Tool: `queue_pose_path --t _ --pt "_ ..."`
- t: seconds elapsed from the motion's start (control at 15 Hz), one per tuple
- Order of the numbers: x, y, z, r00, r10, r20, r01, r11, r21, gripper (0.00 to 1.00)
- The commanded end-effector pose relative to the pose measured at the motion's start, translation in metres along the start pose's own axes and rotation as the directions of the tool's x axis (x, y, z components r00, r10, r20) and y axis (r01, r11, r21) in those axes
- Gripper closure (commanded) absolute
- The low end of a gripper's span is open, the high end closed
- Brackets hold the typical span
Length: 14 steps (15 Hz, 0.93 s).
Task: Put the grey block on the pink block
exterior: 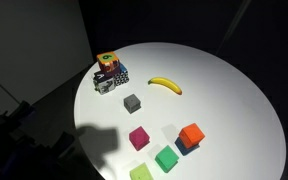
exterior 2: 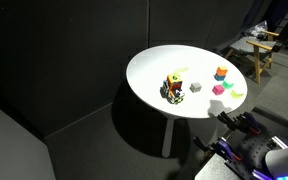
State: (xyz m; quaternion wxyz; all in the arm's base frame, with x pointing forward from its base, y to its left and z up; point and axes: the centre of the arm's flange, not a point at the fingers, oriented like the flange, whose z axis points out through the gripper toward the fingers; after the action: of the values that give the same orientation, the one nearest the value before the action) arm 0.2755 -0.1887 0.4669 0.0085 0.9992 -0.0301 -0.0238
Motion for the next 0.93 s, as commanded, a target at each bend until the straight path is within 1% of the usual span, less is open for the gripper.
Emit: queue_pose_path --t 0.0,0.53,0.87 --pt "0.032 0.023 -0.001 1.0 -0.017 -0.016 0.017 1.0 0.017 0.0" --pt "0.081 0.055 0.032 0.998 -0.014 -0.064 0.012 1.0 -0.022 0.0" --pt "0.106 0.063 0.058 0.998 -0.014 -0.066 0.014 1.0 -0.011 0.0"
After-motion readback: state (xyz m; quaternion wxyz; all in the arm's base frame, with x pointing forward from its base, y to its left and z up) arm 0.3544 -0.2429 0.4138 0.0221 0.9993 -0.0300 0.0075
